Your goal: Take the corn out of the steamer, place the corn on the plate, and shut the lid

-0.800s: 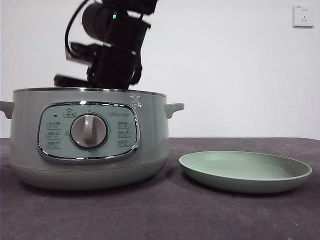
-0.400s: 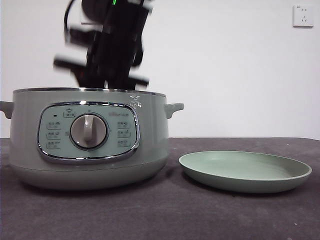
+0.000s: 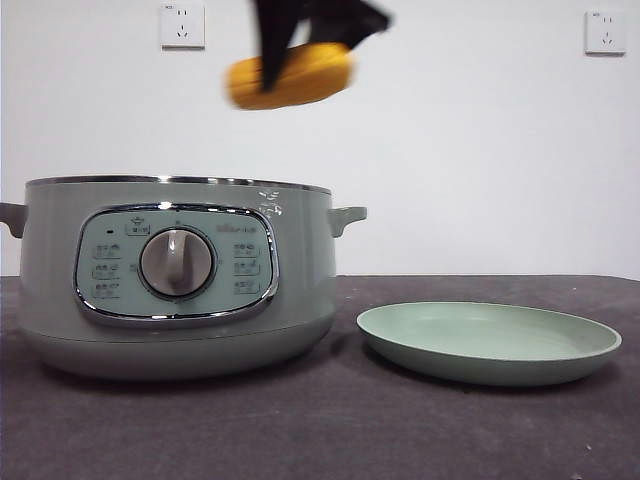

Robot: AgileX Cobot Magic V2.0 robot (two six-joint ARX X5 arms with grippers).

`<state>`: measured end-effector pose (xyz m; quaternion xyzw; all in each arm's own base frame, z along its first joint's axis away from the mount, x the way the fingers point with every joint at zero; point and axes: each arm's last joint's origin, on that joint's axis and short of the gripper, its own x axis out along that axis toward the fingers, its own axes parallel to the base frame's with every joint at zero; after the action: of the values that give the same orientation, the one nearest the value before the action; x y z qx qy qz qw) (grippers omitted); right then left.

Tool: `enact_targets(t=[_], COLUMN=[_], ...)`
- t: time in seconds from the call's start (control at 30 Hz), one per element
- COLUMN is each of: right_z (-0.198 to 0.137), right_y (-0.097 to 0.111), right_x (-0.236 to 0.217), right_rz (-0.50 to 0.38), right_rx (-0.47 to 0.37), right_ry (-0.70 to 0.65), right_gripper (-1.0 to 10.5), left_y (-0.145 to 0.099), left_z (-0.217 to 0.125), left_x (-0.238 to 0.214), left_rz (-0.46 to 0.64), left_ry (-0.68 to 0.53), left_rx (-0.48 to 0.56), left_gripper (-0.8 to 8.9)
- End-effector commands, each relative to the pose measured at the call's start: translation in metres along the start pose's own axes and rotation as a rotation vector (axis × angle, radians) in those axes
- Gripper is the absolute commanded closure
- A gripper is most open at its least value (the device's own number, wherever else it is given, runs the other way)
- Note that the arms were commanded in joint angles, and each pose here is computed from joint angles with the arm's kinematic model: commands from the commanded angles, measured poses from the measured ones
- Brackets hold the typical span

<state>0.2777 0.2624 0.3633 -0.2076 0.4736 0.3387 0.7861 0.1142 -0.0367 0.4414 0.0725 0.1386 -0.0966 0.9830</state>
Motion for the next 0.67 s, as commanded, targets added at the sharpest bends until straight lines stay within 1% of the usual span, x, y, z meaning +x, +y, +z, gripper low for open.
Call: enact_targets(t=[0.03, 0.07, 0.13, 0.23, 0.27, 0.4, 0.53, 0.67], right_z=[-0.012, -0.018, -0.025, -0.043, -0.05, -0.084, -0.113, -0.135], right_y=[-0.013, -0.019, -0.03, -0.045, -0.049, -0.057, -0.06, -0.058], right_x=[-0.015, -0.021, -0.03, -0.045, -0.046, -0.045, -0.03, -0.001], right_rz=[-0.075, -0.112, -0.17, -0.199, -0.222, -0.307, -0.327, -0.331], right_rx=[0.032, 0.057, 0.116, 0.197, 0.222, 0.29, 0.338, 0.359], right_ry=[0.065, 0.096, 0.098, 0.095, 0.107, 0.154, 0.118, 0.061], right_gripper=[9.6, 9.6, 9.6, 9.6, 9.6, 9.6, 9.6, 9.6], left_y=[0.0, -0.002, -0.004, -0.006, -0.007, -0.009, -0.01, -0.011], left_z=[0.011, 0.011, 0.012, 0.012, 0.012, 0.012, 0.012, 0.013], left_x=[0.001, 0.005, 0.013, 0.022, 0.026, 0.032, 0.036, 0.038], left_rz=[-0.023, -0.042, -0.069, -0.097, -0.104, -0.143, -0.161, -0.177], left_ry=[-0.08, -0.076, -0.067, -0.046, -0.037, -0.025, -0.016, -0.021], left_rx=[-0.001, -0.002, 0.0, 0.0, 0.0, 0.002, 0.001, -0.005], left_gripper=[8.22, 8.22, 8.22, 8.22, 8.22, 8.22, 8.22, 8.22])
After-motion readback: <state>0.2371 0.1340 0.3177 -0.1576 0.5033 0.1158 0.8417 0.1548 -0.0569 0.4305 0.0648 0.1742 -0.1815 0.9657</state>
